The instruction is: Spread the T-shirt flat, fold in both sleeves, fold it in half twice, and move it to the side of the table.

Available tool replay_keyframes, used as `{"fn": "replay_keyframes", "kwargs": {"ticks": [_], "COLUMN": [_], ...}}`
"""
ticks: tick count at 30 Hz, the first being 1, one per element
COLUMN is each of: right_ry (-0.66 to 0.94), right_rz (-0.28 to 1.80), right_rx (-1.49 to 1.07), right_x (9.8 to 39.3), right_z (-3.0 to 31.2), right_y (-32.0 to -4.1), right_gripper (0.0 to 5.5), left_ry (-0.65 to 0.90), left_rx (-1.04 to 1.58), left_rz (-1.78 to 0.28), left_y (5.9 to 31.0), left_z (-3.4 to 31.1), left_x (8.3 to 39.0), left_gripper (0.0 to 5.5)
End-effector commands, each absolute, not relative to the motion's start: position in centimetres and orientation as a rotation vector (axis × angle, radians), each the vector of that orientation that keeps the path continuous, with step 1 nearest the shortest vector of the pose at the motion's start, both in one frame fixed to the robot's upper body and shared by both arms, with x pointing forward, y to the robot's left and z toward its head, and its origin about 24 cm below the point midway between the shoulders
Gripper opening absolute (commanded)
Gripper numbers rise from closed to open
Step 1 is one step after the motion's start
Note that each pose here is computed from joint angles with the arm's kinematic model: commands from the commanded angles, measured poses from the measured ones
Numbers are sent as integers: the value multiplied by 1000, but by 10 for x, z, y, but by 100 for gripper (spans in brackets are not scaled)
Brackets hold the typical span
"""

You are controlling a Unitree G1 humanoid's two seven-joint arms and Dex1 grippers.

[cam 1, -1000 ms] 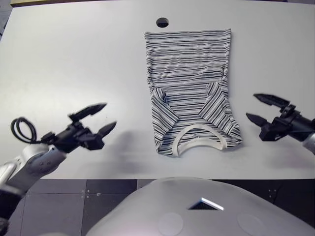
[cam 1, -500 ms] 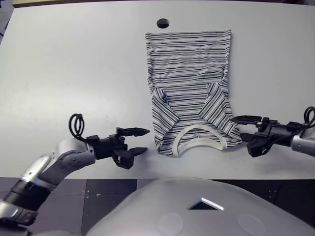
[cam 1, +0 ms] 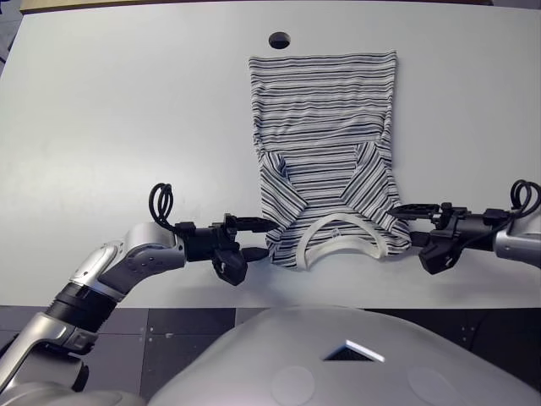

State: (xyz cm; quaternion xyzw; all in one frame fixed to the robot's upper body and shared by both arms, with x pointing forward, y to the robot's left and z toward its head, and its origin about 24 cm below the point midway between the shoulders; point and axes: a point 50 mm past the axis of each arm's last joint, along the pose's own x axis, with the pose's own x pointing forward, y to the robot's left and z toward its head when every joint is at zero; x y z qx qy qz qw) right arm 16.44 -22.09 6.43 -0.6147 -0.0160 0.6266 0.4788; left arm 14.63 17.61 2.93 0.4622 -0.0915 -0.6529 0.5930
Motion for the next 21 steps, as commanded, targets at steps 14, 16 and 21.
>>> {"fn": "replay_keyframes", "kwargs": {"ticks": [14,16,21], "right_ry": [10,9,-64], "right_rz": [1596,1564,1419], "right_rx": [-1379,-1343,-1116], "right_x": [146,145,136], "right_z": [49,52,76], "right_y": [-221,-223,-217], "right_gripper": [10,10,10], "left_ry": [-47,-39,8], "left_rx": [1033,990,767], "left_rz": [-1599,-1591,-1562], "left_y": [193,195,204], "left_z": [10,15,35], "left_x": [130,124,93], "left_gripper": [26,11,11]}}
